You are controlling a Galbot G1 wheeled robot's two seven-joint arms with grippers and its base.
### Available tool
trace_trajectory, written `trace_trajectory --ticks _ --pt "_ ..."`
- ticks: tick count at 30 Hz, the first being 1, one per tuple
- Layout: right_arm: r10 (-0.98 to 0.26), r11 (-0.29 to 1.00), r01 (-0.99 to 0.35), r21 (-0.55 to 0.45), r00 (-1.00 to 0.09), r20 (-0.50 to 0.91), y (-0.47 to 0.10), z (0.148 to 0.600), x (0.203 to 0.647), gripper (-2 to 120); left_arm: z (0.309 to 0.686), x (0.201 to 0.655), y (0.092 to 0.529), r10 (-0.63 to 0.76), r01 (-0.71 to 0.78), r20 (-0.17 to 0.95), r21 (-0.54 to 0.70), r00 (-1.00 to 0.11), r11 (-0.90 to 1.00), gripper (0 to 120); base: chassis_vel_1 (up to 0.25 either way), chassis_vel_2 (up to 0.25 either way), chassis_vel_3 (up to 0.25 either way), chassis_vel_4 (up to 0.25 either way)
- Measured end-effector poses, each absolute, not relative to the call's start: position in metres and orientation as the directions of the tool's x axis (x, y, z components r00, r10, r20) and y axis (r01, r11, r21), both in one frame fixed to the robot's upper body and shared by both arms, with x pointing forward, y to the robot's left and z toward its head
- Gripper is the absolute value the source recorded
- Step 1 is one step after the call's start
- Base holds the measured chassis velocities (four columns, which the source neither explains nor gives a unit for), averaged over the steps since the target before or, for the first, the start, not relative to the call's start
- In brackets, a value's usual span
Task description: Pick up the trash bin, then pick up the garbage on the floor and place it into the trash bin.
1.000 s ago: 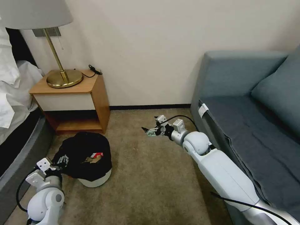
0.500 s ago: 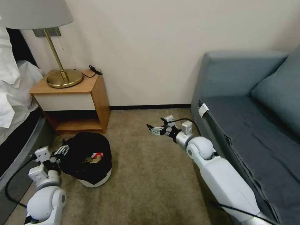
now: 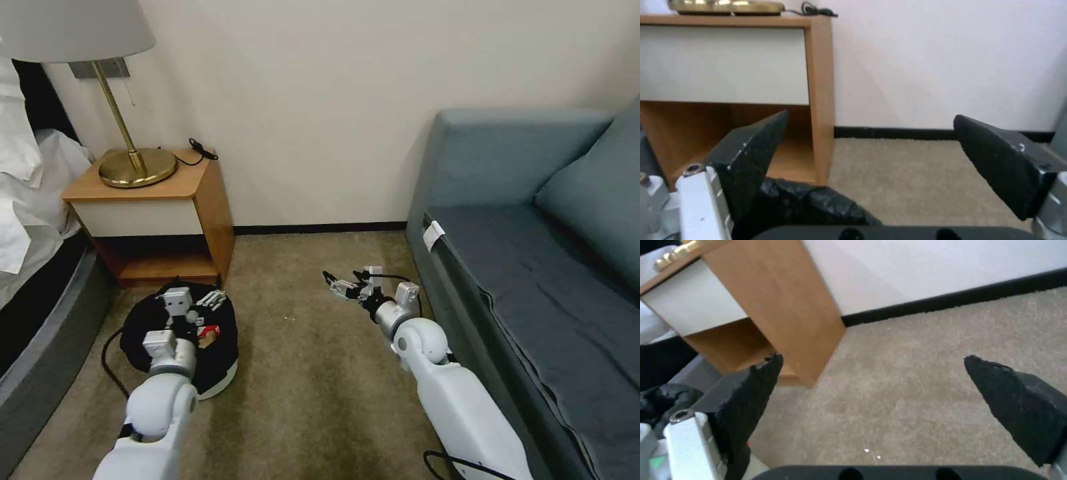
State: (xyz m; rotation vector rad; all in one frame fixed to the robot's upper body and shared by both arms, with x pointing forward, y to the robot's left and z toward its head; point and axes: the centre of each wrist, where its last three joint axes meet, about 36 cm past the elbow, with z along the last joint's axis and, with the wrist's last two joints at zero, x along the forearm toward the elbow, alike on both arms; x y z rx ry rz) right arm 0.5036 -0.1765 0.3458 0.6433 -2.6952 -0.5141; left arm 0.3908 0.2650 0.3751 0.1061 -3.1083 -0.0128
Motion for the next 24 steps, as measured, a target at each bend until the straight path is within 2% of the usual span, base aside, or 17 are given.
trace_trajectory --ticks 10,24 --pt "-0.466 0.838 -0.352 0.418 -0.859 0.210 -0.169 0.322 0.508 100 0.360 0.392 0.268 -0.106 -0.103 0.060 0.039 -0.993 0.994 100 0.000 0.000 0.000 0.000" --pt "-0.463 0.840 -0.350 0.415 -0.861 0.211 -0.169 0.322 0.508 100 0.360 0.392 0.269 -0.111 -0.109 0.060 0.040 -0.992 0.993 100 0.000 0.000 0.000 0.000"
